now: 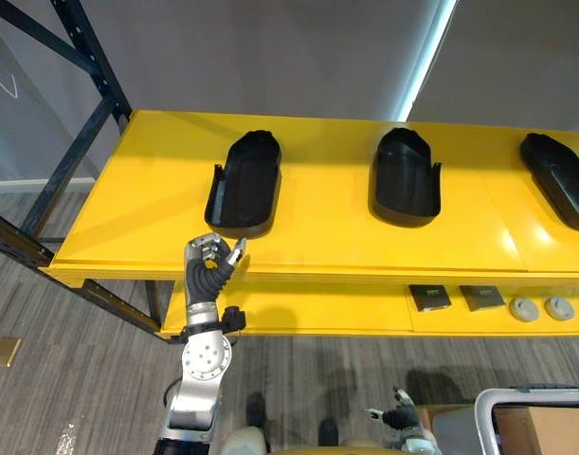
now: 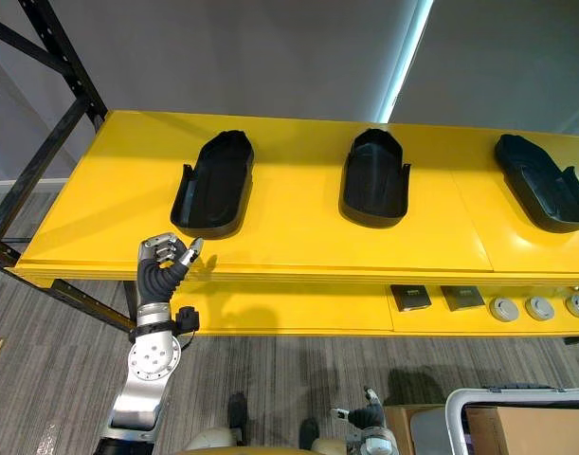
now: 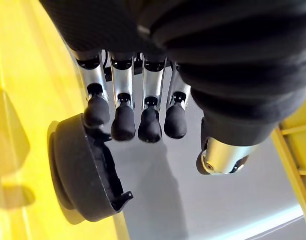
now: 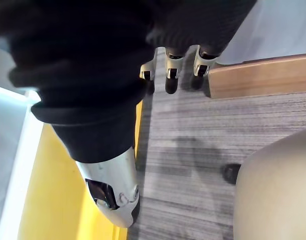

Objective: Walk over and take plastic housings, then place them on the shelf

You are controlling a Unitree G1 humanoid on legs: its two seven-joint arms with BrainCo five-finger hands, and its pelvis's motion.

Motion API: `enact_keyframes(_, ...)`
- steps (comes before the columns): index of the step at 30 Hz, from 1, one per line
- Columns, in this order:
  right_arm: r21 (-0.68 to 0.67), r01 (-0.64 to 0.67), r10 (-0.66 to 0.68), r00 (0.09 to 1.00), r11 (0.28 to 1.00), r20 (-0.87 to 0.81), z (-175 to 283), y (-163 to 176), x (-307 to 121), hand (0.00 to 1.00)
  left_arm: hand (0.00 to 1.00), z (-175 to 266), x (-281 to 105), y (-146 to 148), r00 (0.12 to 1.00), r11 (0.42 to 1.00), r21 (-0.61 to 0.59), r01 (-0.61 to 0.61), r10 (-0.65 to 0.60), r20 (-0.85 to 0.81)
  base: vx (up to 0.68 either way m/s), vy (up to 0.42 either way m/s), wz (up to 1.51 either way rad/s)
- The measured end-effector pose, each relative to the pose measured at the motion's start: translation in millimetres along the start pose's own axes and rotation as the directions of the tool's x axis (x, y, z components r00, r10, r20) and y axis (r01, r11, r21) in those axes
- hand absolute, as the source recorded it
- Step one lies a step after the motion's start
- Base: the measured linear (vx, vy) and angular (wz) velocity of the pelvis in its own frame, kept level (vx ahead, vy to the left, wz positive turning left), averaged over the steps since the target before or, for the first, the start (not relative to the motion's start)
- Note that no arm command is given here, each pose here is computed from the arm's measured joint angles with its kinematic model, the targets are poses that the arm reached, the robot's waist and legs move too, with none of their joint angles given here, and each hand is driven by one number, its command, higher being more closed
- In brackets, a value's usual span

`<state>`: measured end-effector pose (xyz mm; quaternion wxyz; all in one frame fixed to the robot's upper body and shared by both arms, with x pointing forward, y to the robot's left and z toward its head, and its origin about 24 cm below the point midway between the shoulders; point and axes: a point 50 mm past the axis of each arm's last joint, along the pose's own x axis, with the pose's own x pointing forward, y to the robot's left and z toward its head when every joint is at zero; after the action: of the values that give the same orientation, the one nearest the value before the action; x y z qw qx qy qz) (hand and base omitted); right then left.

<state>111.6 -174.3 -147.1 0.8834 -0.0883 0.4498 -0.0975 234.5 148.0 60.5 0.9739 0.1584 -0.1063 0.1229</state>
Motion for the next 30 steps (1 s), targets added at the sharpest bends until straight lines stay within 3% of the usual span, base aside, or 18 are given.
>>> enact_keyframes(8, -0.002, -0.002, 0.002, 1.000, 1.000, 0.005, 1, 0, 0, 0.00, 1.00, -29, 15, -16, 0.992, 0.995, 0.068, 0.073, -0.065, -0.109, 0.03, -0.004, -0.12)
enact_keyframes(20, -0.010, -0.014, 0.014, 1.000, 1.000, 0.019, 9, 3, 4, 0.00, 1.00, -33, 62, 4, 0.995, 0.979, 0.202, 0.027, -0.008, -0.094, 0.03, -0.002, -0.02)
enact_keyframes(30, -0.025, -0.045, 0.046, 0.998, 0.999, 0.033, 13, 7, 4, 0.00, 1.00, -30, 86, 14, 0.996, 0.970, 0.243, -0.001, 0.022, -0.086, 0.01, -0.001, -0.06)
